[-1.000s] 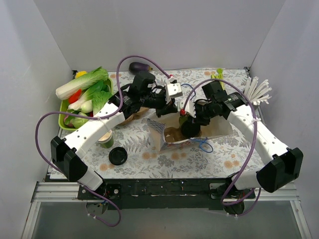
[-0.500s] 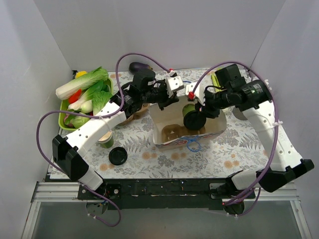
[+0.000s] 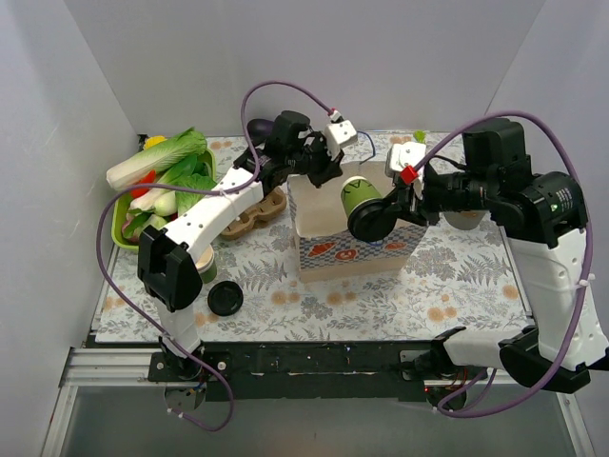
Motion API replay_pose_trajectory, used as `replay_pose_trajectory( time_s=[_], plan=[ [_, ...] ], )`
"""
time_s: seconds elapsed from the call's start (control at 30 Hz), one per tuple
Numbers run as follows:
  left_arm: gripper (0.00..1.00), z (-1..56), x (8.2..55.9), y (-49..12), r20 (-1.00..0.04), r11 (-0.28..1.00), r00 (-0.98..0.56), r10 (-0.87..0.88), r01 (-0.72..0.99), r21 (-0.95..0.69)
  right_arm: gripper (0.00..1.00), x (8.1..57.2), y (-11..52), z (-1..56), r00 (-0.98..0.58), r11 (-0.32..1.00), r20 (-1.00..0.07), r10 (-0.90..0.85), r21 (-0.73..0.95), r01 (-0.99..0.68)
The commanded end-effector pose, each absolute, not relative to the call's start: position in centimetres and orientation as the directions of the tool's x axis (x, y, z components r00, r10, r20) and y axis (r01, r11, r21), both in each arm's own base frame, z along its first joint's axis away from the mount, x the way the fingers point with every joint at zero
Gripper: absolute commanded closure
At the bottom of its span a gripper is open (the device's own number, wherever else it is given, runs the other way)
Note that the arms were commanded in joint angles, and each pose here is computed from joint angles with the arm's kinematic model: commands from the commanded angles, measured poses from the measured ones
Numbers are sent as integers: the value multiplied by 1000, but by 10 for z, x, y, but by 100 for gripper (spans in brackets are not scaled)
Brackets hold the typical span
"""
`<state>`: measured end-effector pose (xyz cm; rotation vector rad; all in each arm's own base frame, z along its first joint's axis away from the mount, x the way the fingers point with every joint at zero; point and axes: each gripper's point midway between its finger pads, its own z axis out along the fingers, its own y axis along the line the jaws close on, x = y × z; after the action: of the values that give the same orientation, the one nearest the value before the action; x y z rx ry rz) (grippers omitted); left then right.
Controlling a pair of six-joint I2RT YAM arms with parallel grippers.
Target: Pack the takeout coffee
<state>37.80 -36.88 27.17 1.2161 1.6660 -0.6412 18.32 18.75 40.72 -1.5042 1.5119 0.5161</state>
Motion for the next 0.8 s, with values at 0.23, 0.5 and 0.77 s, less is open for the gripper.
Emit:
replay_pose_trajectory(
  time_s=[0.23,0.5,0.77],
  plan=[
    [73,310,390,-371,-927,413,-69,370,905,97,99,123,198,454,179,85,-919,-351,-222,-971],
    [16,400,393,-368,-986,494,-48,159,869,37,99,96,198,397,36,3,-923,-384,-40,-999],
    [2,486,385,-330,-999,593,47,0,804,38,99,97,189,312,-127,46,-828,-546,122,-991]
  ],
)
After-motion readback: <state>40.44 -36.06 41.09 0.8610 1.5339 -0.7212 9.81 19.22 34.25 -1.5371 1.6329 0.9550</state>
